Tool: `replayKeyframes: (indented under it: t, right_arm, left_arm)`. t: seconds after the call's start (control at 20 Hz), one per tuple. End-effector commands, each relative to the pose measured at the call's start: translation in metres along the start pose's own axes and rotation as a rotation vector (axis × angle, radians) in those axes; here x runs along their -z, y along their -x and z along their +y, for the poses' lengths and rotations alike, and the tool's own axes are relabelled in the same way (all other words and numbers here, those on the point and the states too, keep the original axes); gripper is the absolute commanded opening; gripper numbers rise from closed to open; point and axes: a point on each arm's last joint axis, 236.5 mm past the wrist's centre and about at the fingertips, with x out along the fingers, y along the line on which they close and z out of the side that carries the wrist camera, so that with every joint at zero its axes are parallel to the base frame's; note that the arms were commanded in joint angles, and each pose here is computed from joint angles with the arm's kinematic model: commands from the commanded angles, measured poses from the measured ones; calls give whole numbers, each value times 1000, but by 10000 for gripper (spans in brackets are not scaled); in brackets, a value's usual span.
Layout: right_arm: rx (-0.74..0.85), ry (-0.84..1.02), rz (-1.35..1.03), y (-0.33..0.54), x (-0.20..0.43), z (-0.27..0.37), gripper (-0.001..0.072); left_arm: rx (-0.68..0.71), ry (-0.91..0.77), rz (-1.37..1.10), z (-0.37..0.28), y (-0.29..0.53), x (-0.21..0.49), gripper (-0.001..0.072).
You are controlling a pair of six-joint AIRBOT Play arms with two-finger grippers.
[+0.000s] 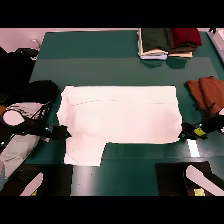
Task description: Fold the shirts.
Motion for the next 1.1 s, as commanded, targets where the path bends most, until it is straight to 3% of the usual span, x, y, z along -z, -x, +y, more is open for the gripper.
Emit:
replayKeyframes:
  t: [0.0,0.3,0.45,0.65,1.05]
  right_arm:
    - [113,80,-32,30,14,-6,16]
    - [186,148,-219,80,7,8,14]
    - [196,218,-239,88,-24,26,15]
    - [198,272,-252,94,-92,49,14]
    - [194,336,-253,88,-195,85,15]
  left_arm:
    - [-92,7,-28,9,22,18,21]
    - [-56,-1,-52,-13,46,24,21]
    - [-78,-46,-145,-12,52,-24,21]
    - [-208,-83,-255,14,63,-119,23]
    - [-210,-43,-293,34,30,-235,24]
